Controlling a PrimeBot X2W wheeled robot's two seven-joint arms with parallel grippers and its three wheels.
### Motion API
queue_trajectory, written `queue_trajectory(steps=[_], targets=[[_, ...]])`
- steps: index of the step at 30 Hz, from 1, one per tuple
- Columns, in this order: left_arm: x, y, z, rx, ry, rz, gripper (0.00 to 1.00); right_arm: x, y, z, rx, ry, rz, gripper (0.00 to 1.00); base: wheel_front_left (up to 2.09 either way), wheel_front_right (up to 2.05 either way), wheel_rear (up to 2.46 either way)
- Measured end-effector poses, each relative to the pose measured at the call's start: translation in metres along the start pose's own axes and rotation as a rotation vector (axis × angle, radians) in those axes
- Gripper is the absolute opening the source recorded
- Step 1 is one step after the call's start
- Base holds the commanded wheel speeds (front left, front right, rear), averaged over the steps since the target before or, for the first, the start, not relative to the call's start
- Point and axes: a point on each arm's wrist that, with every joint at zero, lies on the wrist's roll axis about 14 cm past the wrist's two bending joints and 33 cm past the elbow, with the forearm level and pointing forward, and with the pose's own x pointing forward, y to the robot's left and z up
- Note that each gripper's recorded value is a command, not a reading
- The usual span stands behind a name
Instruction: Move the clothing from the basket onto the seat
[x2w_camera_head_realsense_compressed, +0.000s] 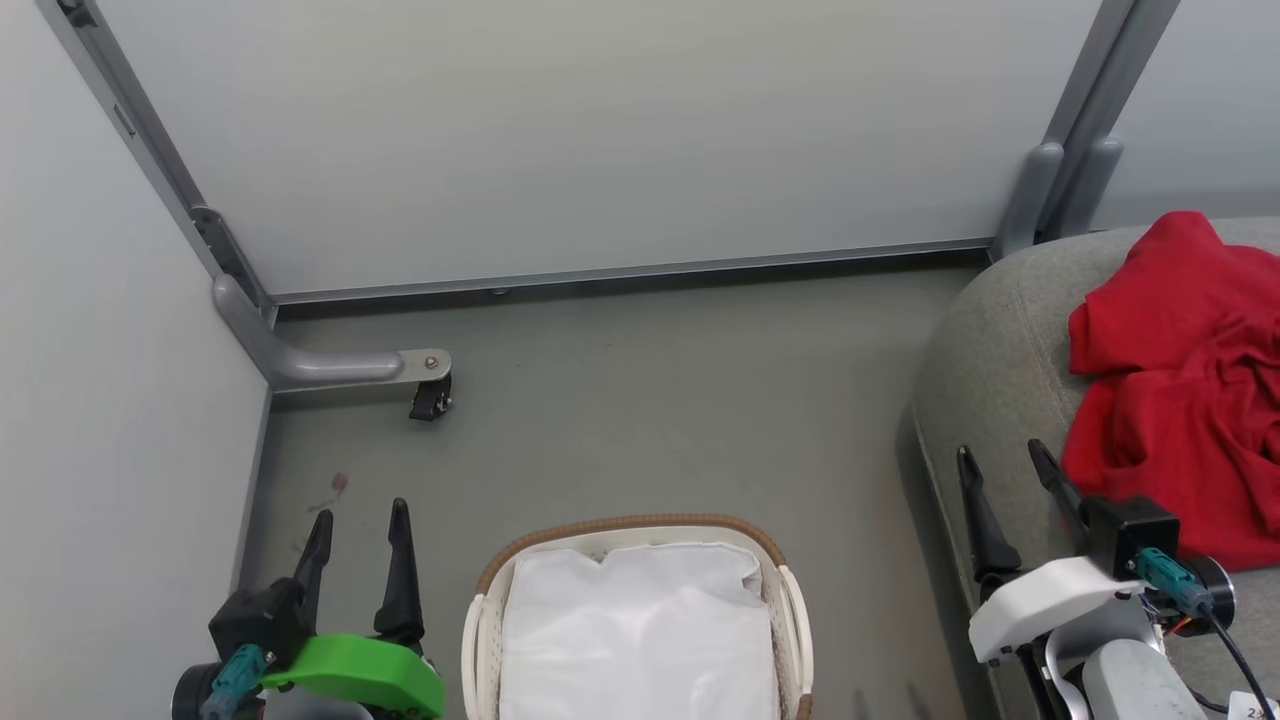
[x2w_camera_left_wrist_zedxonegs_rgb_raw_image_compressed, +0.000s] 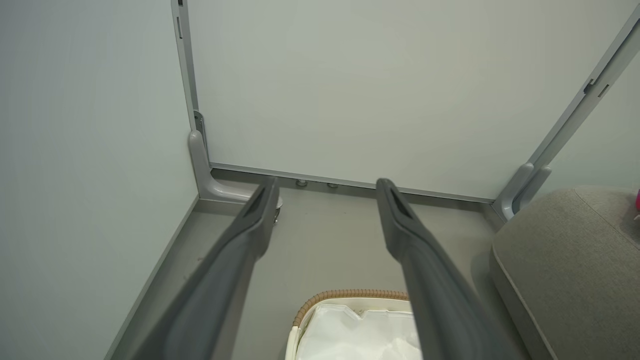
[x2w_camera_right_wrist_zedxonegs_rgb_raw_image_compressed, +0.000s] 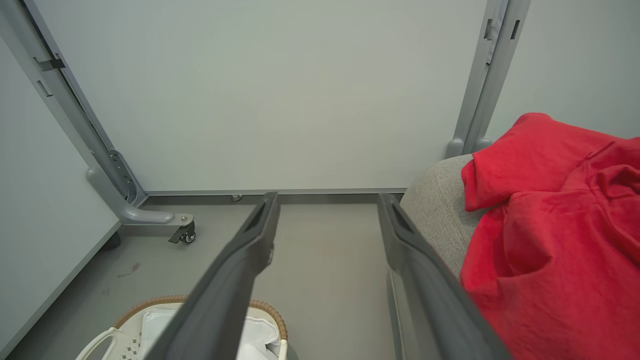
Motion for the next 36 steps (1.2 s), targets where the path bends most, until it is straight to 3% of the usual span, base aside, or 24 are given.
queue_trajectory(steps=[5,6,12,36], targets=[[0.0,-0.004,-0.001,-0.009,0.002,-0.016,1.0,-0.001,-0.003,0.007,-0.005,-0.022,-0.008,1.0,0.0,0.0,0.0],[0.002,-0.005,0.004,-0.015,-0.014,-0.02,0.0,0.0,-0.003,0.011,-0.007,-0.034,-0.008,0.0,0.0,0.0,0.0],[-0.004,0.0,-0.012,-0.028,0.036,-0.001,0.0,-0.009,-0.003,-0.011,0.022,0.035,-0.022,0.0,0.0,0.0,0.0],[-0.002,0.02,-0.007,-0.402,0.05,0.101,0.0,-0.011,-0.023,-0.007,0.443,0.034,-0.132,0.0,0.0,0.0,0.0]])
